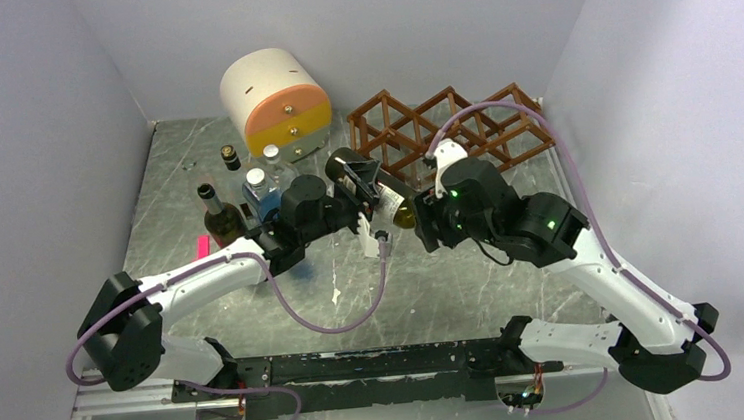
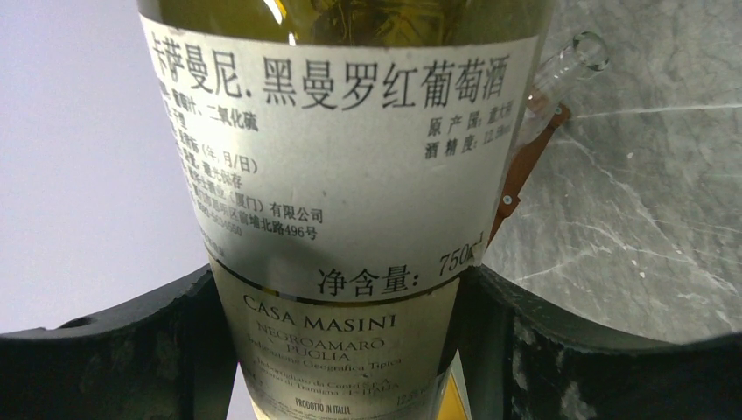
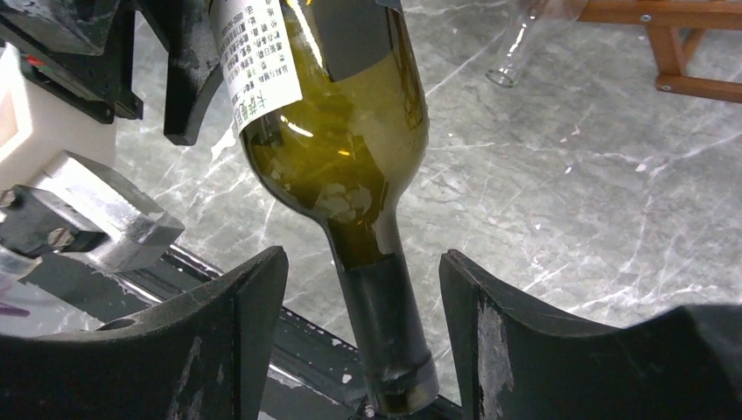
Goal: Put the wine bottle on the wine rack
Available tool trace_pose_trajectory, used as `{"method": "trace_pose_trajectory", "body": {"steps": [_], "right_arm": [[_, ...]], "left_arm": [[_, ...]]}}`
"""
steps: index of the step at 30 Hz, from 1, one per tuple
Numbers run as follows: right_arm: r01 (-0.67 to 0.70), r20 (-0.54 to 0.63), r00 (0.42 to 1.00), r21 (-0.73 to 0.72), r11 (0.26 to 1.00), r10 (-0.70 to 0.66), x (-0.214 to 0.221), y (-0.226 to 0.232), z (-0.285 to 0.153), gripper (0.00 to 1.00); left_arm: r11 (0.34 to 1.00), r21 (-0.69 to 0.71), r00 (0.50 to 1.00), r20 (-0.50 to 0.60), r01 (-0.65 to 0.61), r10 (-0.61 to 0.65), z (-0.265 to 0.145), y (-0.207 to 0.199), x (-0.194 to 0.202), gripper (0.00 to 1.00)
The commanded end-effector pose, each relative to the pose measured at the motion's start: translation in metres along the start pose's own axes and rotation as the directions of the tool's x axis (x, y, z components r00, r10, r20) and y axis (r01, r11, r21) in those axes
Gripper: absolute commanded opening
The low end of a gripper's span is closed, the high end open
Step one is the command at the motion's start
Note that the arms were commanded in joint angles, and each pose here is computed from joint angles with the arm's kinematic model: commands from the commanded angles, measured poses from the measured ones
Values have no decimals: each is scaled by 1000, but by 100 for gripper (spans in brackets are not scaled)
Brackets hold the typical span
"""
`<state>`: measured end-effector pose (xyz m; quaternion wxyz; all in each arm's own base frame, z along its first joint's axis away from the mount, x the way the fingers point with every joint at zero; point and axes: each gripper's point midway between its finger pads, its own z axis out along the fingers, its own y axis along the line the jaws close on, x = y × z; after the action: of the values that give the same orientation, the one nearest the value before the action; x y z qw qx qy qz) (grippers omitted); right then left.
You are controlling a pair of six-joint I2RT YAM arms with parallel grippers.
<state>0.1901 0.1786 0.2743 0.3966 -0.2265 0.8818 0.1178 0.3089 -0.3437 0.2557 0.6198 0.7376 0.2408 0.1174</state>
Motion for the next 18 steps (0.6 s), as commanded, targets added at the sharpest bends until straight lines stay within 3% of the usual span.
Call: {"method": "trace_pose_trajectory", "body": {"steps": [1,9,18], "right_arm": [[21,3,1000,-48,999,-21,0,11,12,68],[-5,-63,998,-139,990,-4,15,36,38,62],[-10,-66,998,-133,991,1,12,38,48,55]], "left_arm": [[978,-202,994,78,-54,71,-22,79,-20,7],[983,-179,995,82,-43,58,-29,71,-19,7],[981,-187,996,63,-48,61,-33,76,-17,7]]}}
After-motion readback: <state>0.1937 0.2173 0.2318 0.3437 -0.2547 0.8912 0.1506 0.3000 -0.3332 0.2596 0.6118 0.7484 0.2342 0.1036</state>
